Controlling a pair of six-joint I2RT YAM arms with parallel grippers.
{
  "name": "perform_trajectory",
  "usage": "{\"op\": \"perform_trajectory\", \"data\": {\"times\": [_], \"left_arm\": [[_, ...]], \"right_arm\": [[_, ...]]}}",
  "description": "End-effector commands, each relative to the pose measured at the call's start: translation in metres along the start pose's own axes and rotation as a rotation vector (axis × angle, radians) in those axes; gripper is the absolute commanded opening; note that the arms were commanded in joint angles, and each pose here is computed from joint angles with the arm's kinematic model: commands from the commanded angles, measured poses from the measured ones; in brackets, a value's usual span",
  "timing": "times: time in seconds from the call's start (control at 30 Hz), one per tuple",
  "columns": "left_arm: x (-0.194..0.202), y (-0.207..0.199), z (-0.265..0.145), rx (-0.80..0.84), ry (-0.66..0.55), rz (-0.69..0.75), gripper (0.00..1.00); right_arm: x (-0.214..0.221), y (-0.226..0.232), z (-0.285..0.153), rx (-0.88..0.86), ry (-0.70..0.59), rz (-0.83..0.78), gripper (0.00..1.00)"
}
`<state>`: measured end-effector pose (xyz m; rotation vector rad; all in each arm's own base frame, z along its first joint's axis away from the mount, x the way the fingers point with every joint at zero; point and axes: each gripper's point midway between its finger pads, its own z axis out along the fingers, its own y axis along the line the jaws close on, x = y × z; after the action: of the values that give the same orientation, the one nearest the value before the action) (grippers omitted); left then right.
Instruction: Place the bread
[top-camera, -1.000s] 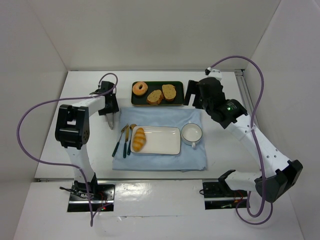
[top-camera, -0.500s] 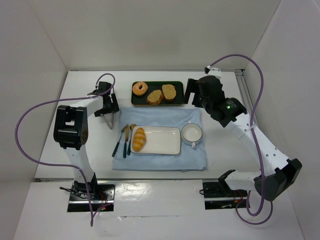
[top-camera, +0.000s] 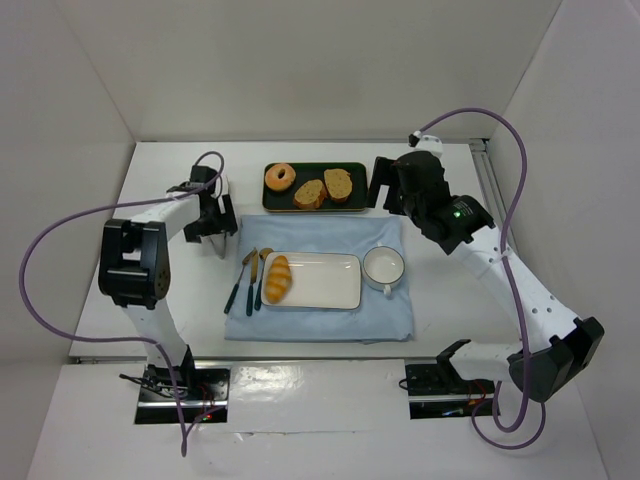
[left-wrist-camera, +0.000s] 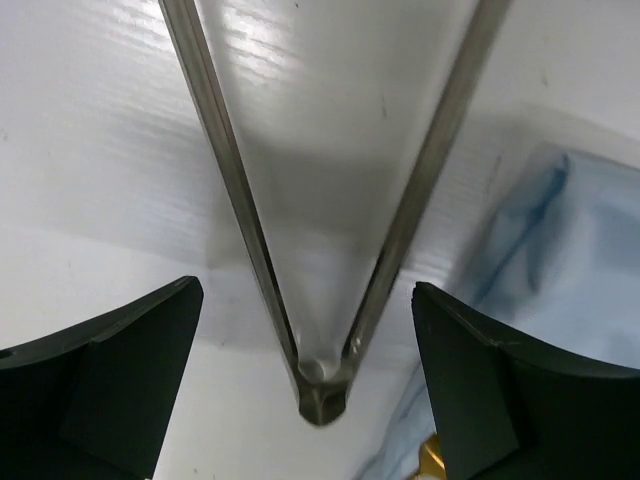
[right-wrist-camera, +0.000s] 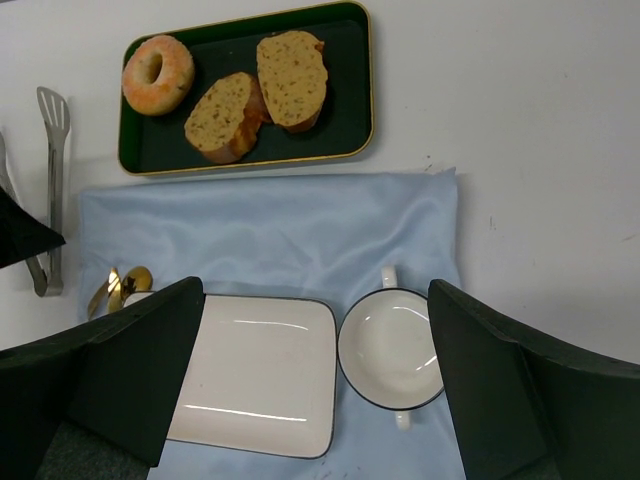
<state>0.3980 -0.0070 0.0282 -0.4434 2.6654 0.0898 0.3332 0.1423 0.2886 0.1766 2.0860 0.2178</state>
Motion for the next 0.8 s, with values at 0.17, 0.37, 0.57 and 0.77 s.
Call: {"op": "perform_trajectory", "data": {"times": [0.17, 0.37, 0.57, 0.77], "left_arm": [[-0.044, -0.028, -0.111, 0.206, -0.256, 0.023, 1.0], [-0.049, -0.037, -0.161, 0.277, -0.357, 0.038, 1.0], [-0.029, -0.045, -0.189, 0.321, -0.345, 0.028, 1.0], [0.003, -0.055, -0.193, 0.388, -0.325, -0.04, 0.96]], "right_arm": [[-0.017, 0.01, 0.007, -0.028, -0.028, 0.018, 1.0], [-0.013, 0.021, 0.023, -0.054, 0.0, -0.006, 1.0], [-0.01, 0.027, 0.033, -0.07, 0.023, -0.006, 1.0], [-0.003, 0.035, 0.051, -0.076, 0.061, -0.025, 1.0]]}}
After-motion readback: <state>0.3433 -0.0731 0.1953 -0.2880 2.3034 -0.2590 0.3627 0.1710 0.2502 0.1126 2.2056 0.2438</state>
